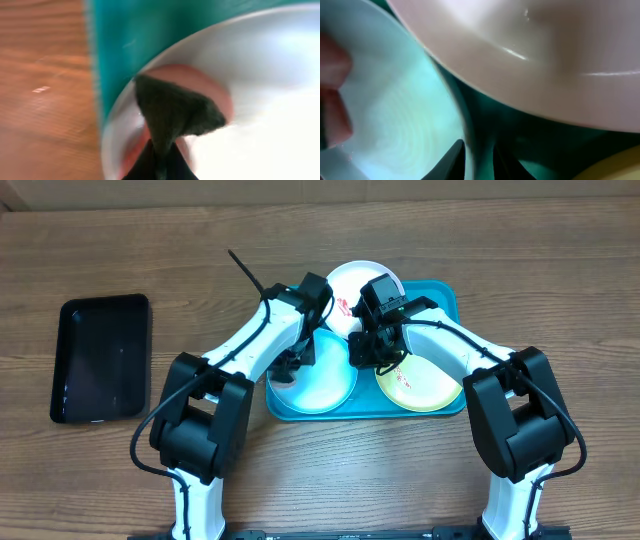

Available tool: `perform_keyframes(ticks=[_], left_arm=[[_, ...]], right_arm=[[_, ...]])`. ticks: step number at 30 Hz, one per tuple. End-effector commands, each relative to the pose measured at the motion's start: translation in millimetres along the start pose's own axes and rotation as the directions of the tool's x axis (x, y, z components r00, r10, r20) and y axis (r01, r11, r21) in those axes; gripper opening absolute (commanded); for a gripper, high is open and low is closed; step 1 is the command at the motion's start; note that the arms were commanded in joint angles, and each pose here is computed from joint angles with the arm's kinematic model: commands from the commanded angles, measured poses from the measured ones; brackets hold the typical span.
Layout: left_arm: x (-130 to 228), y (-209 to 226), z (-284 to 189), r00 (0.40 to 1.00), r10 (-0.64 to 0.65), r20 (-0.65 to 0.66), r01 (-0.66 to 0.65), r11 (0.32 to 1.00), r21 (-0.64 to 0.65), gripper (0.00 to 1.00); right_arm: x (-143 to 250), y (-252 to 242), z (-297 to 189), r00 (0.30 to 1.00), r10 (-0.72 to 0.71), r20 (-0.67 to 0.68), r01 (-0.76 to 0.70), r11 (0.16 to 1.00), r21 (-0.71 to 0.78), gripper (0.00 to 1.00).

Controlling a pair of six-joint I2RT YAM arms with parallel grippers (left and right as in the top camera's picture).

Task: Clean dirty plates on tray and stack at the side
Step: 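Scrub the light-blue plate with the sponge while the right gripper holds it, then withdraw the left gripper with the sponge toward the black tray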

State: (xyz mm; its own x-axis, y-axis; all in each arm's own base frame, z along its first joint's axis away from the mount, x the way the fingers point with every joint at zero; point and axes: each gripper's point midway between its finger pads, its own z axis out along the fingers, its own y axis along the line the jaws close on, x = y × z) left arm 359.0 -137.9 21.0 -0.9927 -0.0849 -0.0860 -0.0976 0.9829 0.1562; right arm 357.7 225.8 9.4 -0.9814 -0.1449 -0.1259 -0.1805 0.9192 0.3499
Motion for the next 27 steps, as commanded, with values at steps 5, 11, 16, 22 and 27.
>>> perform_keyframes(ticks=[5,11,16,22,27], left_arm=[[20.9,-81.0,-9.8,0.988,0.094,-0.123,-0.036,0.915,0.403,0.04],[34.2,-82.1,-9.4,0.971,0.203,-0.128,-0.135,0.903,0.409,0.04],[26.4,-48.6,0.0,0.964,0.236,-0.12,-0.189,0.93,0.314,0.04],[-2.8,36.7,14.2,0.996,0.054,-0.075,-0.059,0.997,-0.053,0.04],[-16.8,55.6,13.5,0.999,-0.011,-0.049,0.007,0.997,-0.079,0.04]], right_arm=[[5.1,-3.9,9.9,1.0,0.008,-0.024,-0.007,1.0,0.013,0.21],[4.8,-3.8,10.0,1.0,0.007,-0.022,-0.007,1.0,0.013,0.21],[4.6,-3.8,10.0,1.0,0.007,-0.022,-0.007,1.0,0.012,0.21],[4.3,-3.7,10.0,1.0,0.006,-0.02,-0.006,1.0,0.012,0.21],[3.9,-3.5,9.9,1.0,0.006,-0.019,-0.006,1.0,0.012,0.21]])
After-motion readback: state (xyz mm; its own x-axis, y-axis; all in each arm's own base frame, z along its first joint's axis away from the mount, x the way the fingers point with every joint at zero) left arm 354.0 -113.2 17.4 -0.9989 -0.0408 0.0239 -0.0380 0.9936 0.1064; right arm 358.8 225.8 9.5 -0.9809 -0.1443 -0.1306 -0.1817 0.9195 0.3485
